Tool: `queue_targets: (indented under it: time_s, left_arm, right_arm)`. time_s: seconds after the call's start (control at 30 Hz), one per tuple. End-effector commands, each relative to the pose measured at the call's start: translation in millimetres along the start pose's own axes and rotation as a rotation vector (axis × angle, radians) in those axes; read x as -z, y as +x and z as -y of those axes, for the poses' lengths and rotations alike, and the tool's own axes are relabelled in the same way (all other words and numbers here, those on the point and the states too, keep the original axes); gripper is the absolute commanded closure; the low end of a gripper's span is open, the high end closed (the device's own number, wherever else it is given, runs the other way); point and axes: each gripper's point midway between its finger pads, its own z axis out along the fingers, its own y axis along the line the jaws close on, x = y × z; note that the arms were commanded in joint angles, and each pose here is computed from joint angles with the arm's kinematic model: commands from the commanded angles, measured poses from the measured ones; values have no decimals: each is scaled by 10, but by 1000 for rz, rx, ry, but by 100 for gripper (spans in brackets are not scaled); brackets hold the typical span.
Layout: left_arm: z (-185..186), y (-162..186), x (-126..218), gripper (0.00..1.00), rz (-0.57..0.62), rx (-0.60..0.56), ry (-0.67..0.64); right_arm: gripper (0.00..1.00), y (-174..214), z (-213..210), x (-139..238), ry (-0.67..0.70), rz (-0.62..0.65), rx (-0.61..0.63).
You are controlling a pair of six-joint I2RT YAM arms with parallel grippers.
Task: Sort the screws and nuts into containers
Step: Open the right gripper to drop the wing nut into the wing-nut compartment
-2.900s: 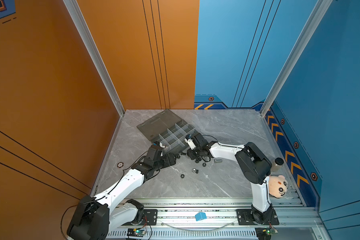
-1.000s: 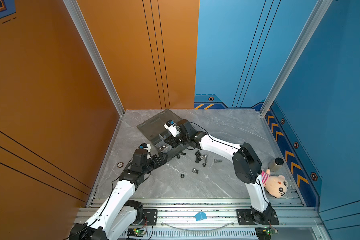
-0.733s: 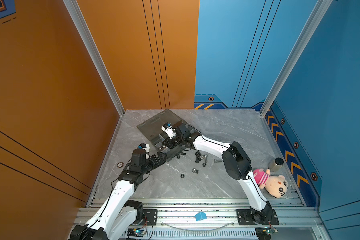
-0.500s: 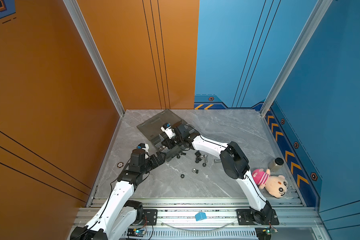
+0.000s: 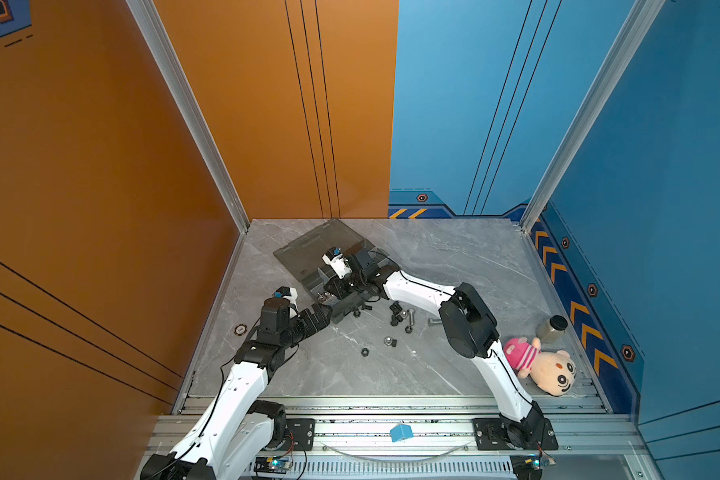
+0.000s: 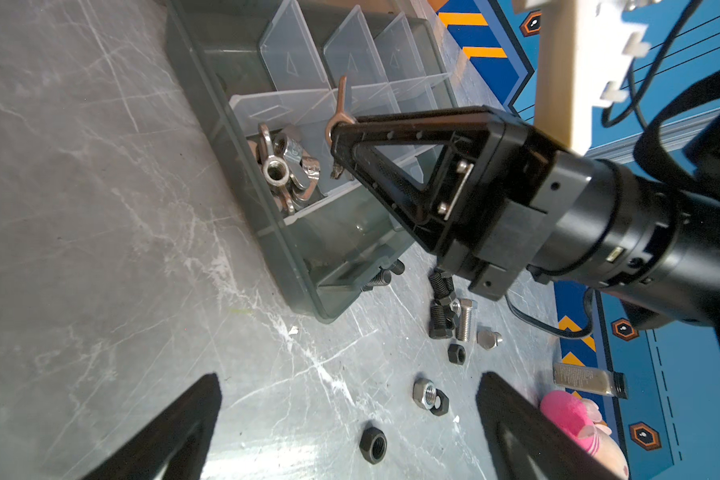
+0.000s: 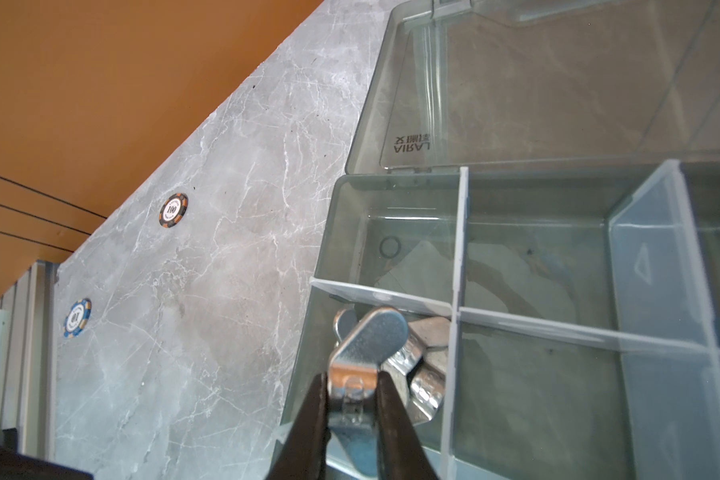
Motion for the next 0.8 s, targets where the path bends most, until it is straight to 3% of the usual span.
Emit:
queue_targets:
  time_s: [0.0,0.37,0.53,0.77]
  left_arm:
    - [-64,79,3,2,-24,0,-4]
    - [-73,77,14,2,-20,2,-8]
    - [-129,121,23,2,-37,4,-36]
    - [-115,217,4,2,-59,-71,-81]
  right_arm:
    - [75,6,10,-30,19,-10,-9]
    - [70,-24,1,80,16,-10,-11]
    - [69,-173,29,361,33,45,-28]
    - [67,-87,133,881,78,51,-68]
